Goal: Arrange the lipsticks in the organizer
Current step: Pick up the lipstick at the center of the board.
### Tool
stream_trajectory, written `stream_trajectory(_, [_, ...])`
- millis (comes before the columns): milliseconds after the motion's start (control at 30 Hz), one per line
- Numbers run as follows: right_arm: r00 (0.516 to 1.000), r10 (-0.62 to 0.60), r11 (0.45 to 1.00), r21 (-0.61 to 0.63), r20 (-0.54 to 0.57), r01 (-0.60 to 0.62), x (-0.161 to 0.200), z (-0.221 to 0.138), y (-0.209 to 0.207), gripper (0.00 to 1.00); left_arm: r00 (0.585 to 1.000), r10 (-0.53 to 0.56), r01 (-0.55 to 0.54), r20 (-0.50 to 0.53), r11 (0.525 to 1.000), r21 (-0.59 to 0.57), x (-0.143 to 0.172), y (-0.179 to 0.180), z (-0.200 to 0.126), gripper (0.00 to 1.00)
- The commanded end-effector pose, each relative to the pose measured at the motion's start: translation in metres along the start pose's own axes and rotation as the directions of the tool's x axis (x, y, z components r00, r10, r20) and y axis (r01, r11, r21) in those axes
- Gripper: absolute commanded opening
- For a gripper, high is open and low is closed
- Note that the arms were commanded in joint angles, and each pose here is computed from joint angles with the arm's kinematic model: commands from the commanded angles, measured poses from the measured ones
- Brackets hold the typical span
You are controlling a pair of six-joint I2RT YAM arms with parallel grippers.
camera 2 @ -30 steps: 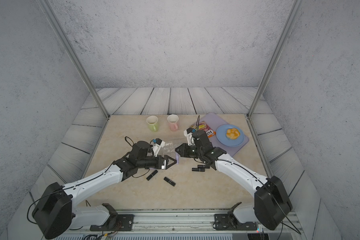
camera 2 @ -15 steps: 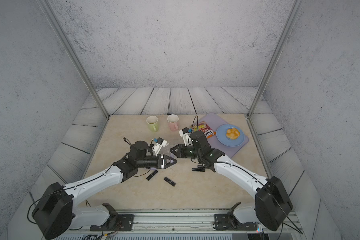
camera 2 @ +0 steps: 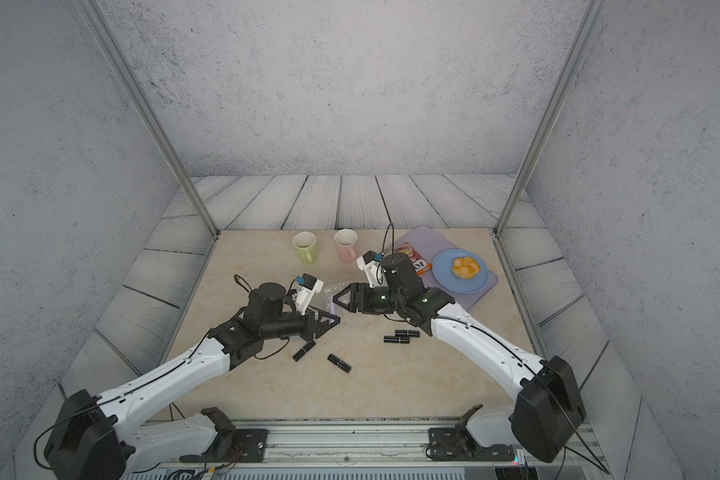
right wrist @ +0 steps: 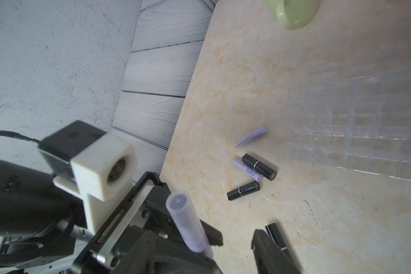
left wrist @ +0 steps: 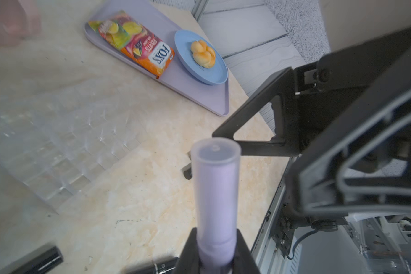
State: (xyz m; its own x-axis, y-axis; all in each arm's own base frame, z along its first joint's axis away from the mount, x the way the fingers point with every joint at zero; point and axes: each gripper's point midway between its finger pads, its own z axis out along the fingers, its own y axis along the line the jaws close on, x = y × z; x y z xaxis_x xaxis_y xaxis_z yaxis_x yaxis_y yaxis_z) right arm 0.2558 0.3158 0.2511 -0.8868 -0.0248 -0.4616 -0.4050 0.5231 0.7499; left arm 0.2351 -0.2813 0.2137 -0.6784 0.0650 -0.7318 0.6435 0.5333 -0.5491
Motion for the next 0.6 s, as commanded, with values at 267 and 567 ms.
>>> stream_trajectory(267, [0.987,-0.058,0.998,-0.038,-0.152,0.052,0.028,-0.001,0.024,0.57,0.995,0.083,-0.082,-0.051,0.997,0.015,0.008,-0.004,0.010,0.00])
stream_trajectory(567, [0.989,-0.012,0.994,0.109,-0.148,0.029,0.023,0.013,-0.005,0.40,0.990,0.131,-0.127,-0.050,0.989,0.077,0.012,-0.022,0.011,0.00])
